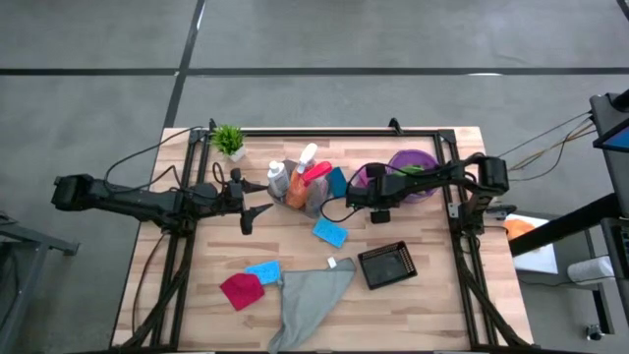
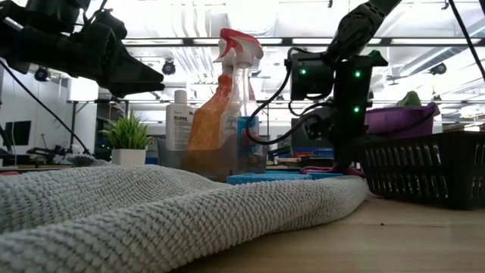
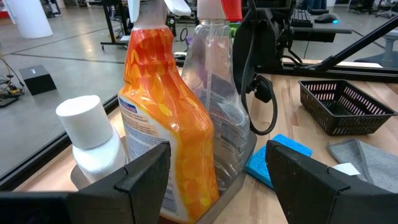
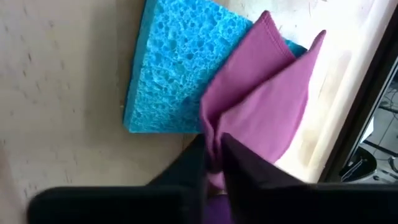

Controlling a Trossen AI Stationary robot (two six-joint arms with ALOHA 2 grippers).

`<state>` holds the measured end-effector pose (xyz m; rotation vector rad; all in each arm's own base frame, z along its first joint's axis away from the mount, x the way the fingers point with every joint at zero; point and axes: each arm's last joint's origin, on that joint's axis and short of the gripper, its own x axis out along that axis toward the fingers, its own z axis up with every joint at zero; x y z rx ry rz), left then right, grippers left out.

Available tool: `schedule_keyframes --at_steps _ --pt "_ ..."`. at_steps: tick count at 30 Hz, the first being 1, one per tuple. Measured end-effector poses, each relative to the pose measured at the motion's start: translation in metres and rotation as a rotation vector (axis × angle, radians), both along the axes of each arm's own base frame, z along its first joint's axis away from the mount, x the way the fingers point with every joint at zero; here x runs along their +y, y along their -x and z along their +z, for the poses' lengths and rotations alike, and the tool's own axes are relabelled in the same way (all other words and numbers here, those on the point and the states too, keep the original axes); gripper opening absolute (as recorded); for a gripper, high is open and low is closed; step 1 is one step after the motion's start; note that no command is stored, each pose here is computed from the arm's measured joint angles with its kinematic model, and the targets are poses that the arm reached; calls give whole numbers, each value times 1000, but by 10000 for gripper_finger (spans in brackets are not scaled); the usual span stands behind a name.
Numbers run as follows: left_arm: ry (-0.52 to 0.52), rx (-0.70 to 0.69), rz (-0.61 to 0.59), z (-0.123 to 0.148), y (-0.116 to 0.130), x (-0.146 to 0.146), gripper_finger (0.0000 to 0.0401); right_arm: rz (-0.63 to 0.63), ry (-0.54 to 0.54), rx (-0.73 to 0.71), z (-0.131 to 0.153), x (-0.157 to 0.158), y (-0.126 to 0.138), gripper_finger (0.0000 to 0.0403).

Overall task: Pick & Place Kitchen Items
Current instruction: Put the purple microfiber towel into the purple bucket

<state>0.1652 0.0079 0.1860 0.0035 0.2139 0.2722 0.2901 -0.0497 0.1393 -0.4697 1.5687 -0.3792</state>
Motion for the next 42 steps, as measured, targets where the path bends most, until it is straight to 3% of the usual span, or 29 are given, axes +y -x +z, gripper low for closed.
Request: schedule_keyframes --at_steps 6,14,24,28,33,42 --pt "0 0 0 0 0 0 264 -38 9 -100 20 1 3 19" --pt "0 0 0 0 0 0 264 -39 -17 -322 75 5 20 18" --pt "0 0 0 0 0 0 264 -19 -25 -661 152 11 70 18" --pt "0 0 0 0 0 0 264 -41 43 -758 175 13 96 18" --pt "0 0 0 0 0 0 264 -95 102 -774 187 15 129 18" --pt "0 0 0 0 0 0 264 -290 28 -636 176 19 166 18"
